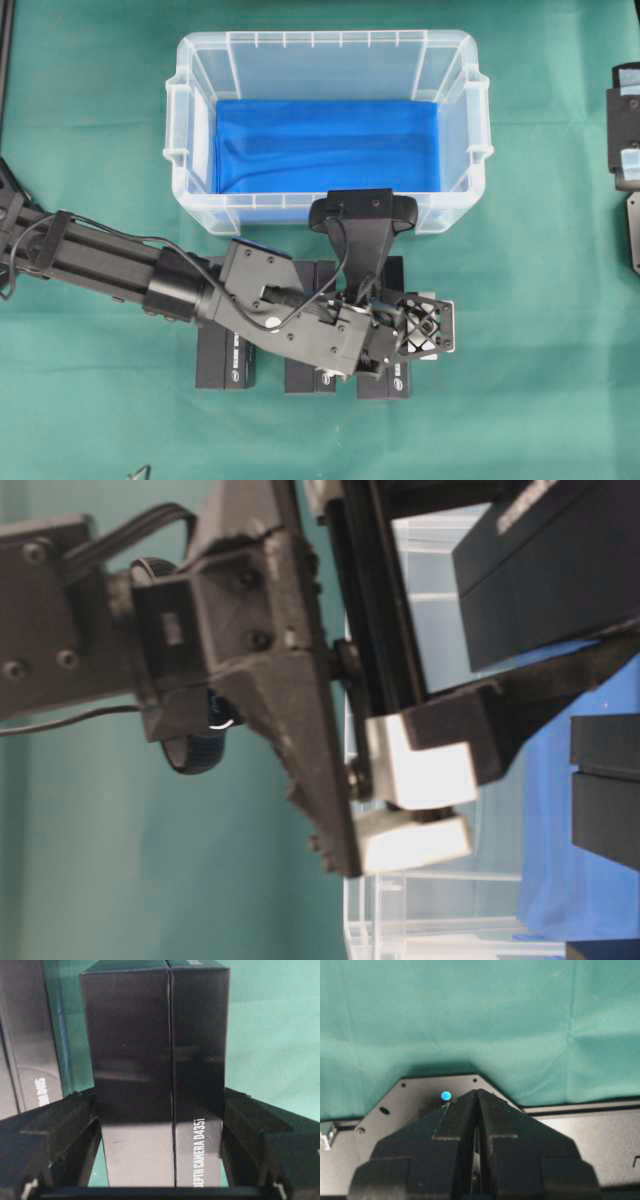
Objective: Take the box out of the case with the left arm.
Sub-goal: 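Lower the box onto the table right of the middle box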
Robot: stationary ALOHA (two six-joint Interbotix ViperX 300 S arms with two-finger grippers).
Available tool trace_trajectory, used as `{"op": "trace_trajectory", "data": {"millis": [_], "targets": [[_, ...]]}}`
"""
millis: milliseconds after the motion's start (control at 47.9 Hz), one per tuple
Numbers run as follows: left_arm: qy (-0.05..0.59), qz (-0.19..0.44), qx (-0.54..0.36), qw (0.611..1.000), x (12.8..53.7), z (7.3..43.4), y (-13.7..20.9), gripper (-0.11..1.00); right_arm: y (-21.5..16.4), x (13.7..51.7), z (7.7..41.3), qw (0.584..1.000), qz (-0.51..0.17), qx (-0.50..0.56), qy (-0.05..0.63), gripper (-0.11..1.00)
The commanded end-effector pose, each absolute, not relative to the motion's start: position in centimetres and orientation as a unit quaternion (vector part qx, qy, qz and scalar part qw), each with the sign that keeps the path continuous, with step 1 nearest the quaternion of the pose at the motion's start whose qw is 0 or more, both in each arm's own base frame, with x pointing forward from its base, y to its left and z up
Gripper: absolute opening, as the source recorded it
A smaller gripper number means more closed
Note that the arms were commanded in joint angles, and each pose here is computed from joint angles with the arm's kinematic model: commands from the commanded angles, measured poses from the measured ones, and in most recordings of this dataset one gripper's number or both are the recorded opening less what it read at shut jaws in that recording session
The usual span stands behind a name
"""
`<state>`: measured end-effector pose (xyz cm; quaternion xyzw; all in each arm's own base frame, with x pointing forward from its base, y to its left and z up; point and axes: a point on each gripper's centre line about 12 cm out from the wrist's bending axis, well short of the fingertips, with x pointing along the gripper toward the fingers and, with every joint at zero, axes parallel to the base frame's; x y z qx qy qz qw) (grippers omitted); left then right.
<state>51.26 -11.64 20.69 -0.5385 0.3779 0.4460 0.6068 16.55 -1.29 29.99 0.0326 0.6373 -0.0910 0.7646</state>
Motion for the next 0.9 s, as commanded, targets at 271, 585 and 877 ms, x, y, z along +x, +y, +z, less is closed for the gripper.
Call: {"op": "trace_trajectory", "data": {"millis": [271, 585, 877], "targets": [[0.363, 0.421, -0.557, 0.617, 52.9, 19.4, -11.3, 0.62, -1.3, 16.8, 30.2, 0.771, -0.091, 0.035, 0.630, 0.02], [0.370, 0.428, -0.550, 0.615, 52.5, 18.9, -11.2, 0.62, -1.3, 16.8, 30.3, 0.771, -0.091, 0.035, 0.629, 0.02], [0.374, 0.418, -0.543, 0.625, 52.7, 18.9, -11.4, 0.62, -1.3, 16.8, 30.2, 0.771, -0.091, 0.034, 0.630, 0.02]]}}
